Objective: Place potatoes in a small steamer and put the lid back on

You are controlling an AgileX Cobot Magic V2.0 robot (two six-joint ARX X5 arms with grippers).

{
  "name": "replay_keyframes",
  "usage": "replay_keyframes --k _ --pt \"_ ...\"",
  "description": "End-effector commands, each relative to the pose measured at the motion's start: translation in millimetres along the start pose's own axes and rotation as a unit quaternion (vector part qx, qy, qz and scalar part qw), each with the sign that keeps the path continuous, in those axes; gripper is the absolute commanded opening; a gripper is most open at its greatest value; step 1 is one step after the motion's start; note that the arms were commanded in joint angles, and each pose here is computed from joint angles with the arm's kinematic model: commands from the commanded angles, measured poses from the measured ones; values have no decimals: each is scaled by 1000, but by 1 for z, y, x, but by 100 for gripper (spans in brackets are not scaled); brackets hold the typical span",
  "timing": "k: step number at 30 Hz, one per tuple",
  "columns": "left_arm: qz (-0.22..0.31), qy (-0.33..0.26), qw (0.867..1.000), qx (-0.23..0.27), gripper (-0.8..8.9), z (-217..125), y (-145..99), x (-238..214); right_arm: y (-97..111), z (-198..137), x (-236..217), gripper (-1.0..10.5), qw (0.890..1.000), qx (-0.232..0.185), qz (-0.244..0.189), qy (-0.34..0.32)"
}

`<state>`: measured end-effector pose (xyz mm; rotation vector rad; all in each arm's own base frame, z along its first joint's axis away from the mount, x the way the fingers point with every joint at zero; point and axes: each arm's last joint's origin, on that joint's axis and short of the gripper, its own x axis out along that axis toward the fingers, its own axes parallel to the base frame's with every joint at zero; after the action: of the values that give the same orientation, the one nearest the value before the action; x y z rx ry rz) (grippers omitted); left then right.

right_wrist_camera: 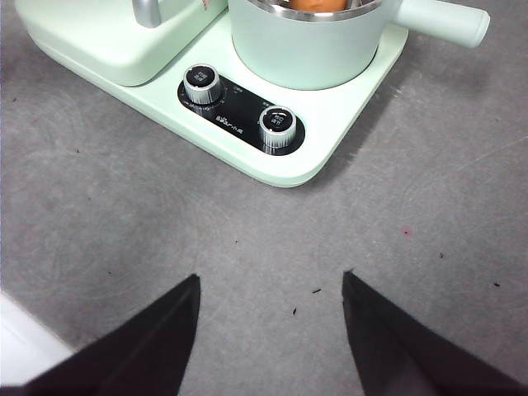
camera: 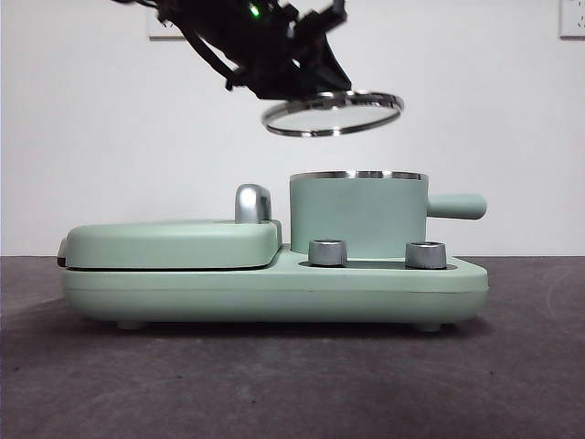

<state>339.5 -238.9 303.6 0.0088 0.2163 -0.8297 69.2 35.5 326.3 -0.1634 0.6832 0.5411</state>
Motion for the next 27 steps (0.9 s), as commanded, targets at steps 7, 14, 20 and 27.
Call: replay_keyframes --k 7,14,20,27 --pt "-13 -16 1000 18 15 1 -2 30 0 3 0 267 1000 2 4 -11" --pt "-13 -7 999 31 15 -6 -1 35 0 4 0 267 1000 2 4 -15" --pt "-13 -6 999 41 15 -10 -1 39 0 5 0 267 1000 1 3 -20" --pt "-15 -4 999 40 15 -21 0 48 0 5 0 267 1000 1 3 -20"
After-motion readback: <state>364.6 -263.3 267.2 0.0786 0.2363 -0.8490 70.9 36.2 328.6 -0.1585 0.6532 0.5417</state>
